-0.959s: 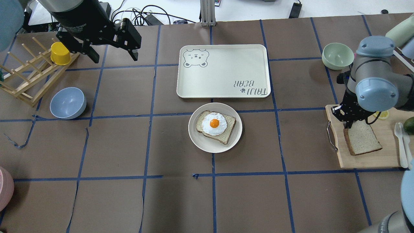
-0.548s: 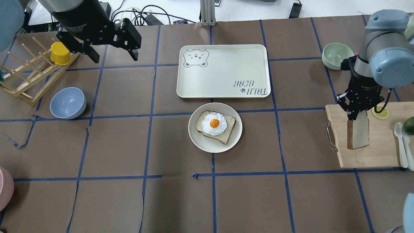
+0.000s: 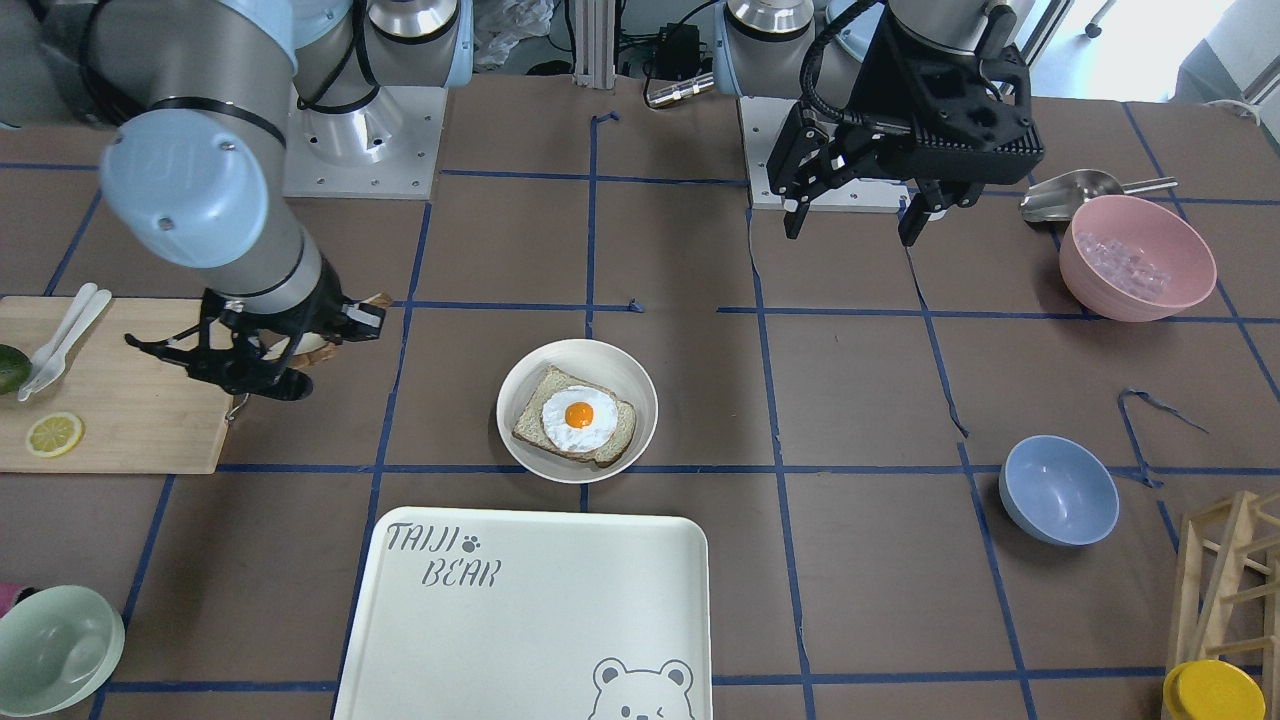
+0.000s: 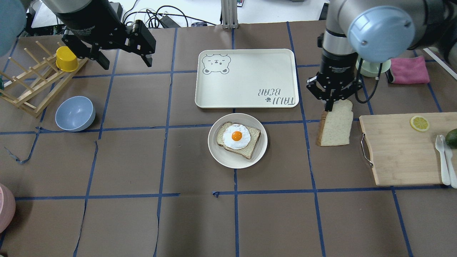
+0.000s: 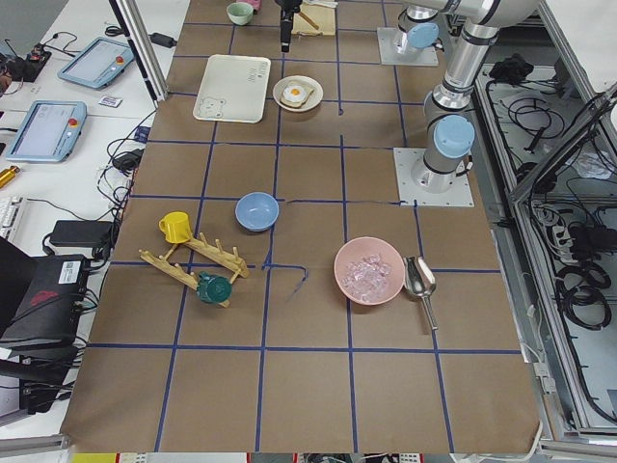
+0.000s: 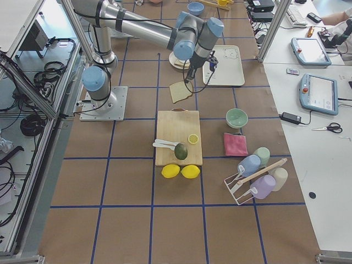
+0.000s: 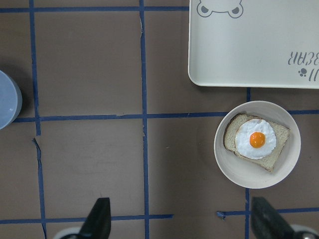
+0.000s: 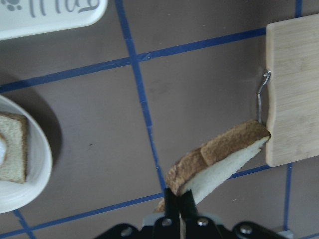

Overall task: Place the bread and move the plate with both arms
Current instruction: 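Carry the bread slice with the right gripper over the egg toast plate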

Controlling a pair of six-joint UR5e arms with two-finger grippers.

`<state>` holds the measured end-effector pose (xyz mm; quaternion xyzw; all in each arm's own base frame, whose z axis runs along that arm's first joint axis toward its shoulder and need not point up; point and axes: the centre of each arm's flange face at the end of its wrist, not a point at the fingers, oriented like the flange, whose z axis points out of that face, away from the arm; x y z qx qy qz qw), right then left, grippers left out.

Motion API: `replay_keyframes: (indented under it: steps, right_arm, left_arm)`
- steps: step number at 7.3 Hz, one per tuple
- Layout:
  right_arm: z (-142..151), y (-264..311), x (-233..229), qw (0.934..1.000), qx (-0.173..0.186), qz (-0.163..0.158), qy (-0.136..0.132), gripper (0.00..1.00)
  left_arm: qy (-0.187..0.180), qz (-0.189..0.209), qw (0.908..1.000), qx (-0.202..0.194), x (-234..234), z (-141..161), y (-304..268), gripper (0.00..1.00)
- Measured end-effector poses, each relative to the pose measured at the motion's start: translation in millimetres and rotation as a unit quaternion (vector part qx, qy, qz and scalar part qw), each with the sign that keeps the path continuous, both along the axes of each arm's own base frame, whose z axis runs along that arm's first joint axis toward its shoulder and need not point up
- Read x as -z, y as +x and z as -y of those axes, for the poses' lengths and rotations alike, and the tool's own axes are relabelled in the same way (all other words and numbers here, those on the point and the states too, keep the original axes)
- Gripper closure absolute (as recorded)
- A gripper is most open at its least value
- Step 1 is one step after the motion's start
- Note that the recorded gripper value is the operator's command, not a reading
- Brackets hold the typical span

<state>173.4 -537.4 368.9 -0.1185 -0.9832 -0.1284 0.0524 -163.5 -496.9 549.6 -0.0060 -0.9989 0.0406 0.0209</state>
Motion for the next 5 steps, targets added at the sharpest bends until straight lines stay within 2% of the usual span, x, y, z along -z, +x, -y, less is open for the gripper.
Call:
replay_keyframes:
  steps: [3,5]
  right_arm:
    - [-6,118,30,0.9937,0.097,0.046,-0.030,1.00]
    - [-3,160,49,0.9895,0.125,0.059,-0.041,1.00]
  left_arm:
    - [0.000,0.000,1.0000,0.000,0,0,0,0.00]
    - [0.000,0.000,1.0000,0.000,0,0,0,0.00]
